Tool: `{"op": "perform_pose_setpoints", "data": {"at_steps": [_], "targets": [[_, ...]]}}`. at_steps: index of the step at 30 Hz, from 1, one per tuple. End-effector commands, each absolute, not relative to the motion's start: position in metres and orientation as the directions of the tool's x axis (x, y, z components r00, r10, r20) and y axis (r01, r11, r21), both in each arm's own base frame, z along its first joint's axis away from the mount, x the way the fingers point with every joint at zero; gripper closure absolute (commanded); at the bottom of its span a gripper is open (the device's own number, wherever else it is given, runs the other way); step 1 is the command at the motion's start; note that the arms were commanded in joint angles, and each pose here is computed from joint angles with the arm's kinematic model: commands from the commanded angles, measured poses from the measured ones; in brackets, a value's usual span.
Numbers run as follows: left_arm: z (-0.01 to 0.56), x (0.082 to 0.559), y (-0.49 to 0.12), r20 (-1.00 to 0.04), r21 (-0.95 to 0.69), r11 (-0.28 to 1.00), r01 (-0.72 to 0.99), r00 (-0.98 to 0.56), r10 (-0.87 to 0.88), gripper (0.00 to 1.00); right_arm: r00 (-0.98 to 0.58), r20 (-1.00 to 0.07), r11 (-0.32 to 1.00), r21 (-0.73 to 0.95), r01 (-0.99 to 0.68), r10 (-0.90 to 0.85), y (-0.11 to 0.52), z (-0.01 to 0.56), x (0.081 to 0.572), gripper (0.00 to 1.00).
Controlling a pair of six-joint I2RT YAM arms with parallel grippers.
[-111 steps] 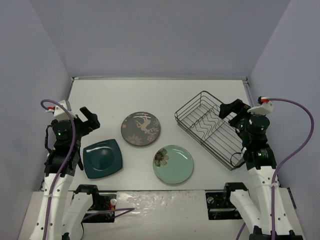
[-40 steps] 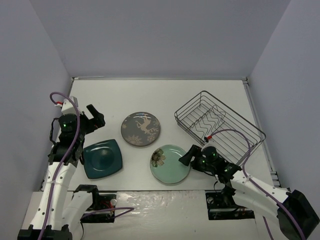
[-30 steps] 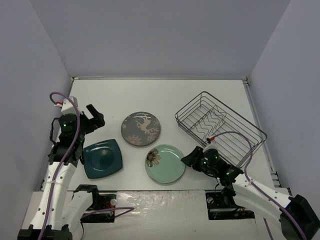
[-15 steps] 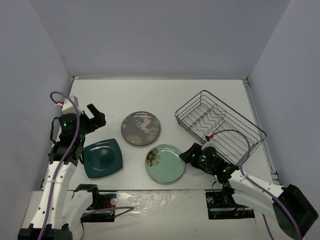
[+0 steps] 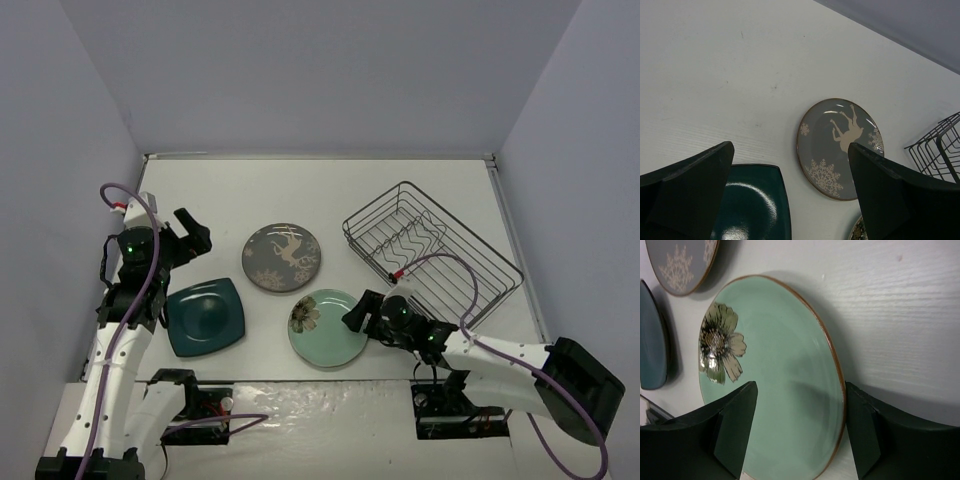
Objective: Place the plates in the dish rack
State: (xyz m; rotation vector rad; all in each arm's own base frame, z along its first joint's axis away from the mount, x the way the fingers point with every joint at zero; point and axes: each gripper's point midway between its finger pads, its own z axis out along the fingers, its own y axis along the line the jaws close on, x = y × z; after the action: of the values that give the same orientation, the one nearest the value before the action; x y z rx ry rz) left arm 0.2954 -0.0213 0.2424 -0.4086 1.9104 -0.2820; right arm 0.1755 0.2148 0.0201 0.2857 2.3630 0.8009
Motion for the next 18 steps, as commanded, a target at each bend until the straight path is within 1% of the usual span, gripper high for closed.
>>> {"op": "perform_pose_setpoints", "data": {"at_steps": [1, 3, 7, 9, 13, 15, 18], "targets": [[0.258, 0.306, -0.027, -0.853, -0.429, 0.897, -0.106, -0.278, -0.441, 0.03, -0.86, -0.441, 0.907, 0.418, 0.055, 0.256, 0.193, -0.02, 0.136, 0.32], [0.258, 0.307, -0.035, -0.844, -0.451, 0.889, -0.073, -0.287, -0.452, 0.03, -0.865, -0.441, 0.914, 0.403, 0.047, 0.238, 0.199, -0.019, 0.132, 0.31], [0.253, 0.307, -0.044, -0.819, -0.487, 0.872, -0.05, -0.319, -0.476, 0.03, -0.891, -0.396, 0.911, 0.41, 0.046, 0.223, 0.209, -0.029, 0.118, 0.26], [0.253, 0.307, -0.052, -0.813, -0.505, 0.863, -0.015, -0.328, -0.481, 0.03, -0.895, -0.382, 0.908, 0.416, 0.056, 0.23, 0.213, -0.034, 0.115, 0.26], [0.251, 0.306, -0.051, -0.81, -0.504, 0.863, -0.027, -0.33, -0.484, 0.03, -0.889, -0.367, 0.896, 0.434, 0.096, 0.274, 0.217, -0.043, 0.116, 0.28], [0.253, 0.305, -0.054, -0.808, -0.513, 0.859, -0.015, -0.328, -0.488, 0.03, -0.883, -0.354, 0.88, 0.459, 0.122, 0.307, 0.218, -0.049, 0.116, 0.32], [0.254, 0.304, -0.057, -0.804, -0.526, 0.85, 0.004, -0.327, -0.496, 0.03, -0.874, -0.363, 0.881, 0.452, 0.139, 0.324, 0.211, -0.057, 0.116, 0.33]]}}
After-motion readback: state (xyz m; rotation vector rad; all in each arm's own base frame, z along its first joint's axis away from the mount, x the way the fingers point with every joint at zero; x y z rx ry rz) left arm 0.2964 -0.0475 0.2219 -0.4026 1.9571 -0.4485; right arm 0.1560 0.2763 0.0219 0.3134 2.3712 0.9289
